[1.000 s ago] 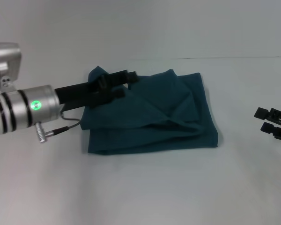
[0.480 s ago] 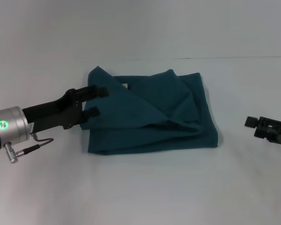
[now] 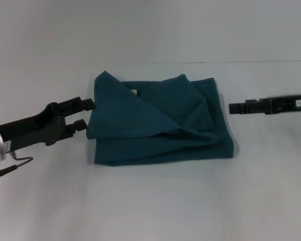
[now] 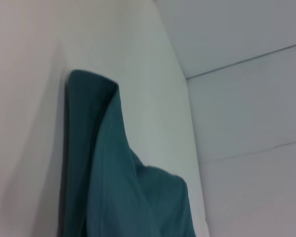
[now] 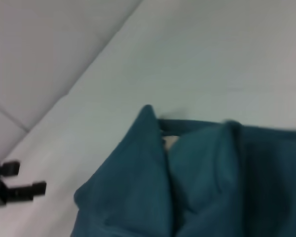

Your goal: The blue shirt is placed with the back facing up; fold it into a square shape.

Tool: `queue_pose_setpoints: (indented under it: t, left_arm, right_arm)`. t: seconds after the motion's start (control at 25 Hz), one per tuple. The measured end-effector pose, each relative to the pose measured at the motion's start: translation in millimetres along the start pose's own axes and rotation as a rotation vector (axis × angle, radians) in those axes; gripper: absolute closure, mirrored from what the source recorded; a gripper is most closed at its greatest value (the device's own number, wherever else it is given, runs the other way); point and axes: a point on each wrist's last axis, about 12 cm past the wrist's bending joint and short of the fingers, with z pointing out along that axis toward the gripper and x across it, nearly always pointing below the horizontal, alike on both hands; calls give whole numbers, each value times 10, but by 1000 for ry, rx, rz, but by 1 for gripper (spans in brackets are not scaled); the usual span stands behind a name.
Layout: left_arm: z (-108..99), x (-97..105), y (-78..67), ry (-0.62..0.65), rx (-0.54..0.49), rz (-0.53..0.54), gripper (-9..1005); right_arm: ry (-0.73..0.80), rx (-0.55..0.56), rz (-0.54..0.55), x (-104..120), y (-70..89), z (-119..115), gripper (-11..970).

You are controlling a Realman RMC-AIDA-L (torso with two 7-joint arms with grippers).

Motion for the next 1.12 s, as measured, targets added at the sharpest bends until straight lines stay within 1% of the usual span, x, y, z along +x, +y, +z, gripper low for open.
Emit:
queue_pose_setpoints:
  t: [0.12, 0.2, 0.32, 0.48, 0.68, 1.04, 1.12]
  left_arm:
    - [-54, -16, 13, -21, 5, 5, 234]
    - [-80, -30, 20, -35, 6, 7, 234]
    - [-114, -49, 30, -55, 8, 7, 234]
    - [-135, -54, 39, -66, 10, 7, 234]
    - [-135, -46, 53, -69, 8, 1, 235]
    - [-118, -10, 72, -71, 13, -14, 235]
    - [-115, -5, 77, -73, 13, -18, 235]
  right_arm:
    - [46, -18, -165, -233, 165, 132, 92]
    - [84, -27, -254, -330, 278, 233, 92]
    - [149, -10, -353, -433, 418, 407, 104]
    - [233, 52, -440, -495, 547, 652, 119]
    - [333, 117, -548, -537, 689, 886, 138]
    - [375, 146, -656, -545, 847, 1111, 170]
    - [379, 149, -671, -539, 862, 1137, 170]
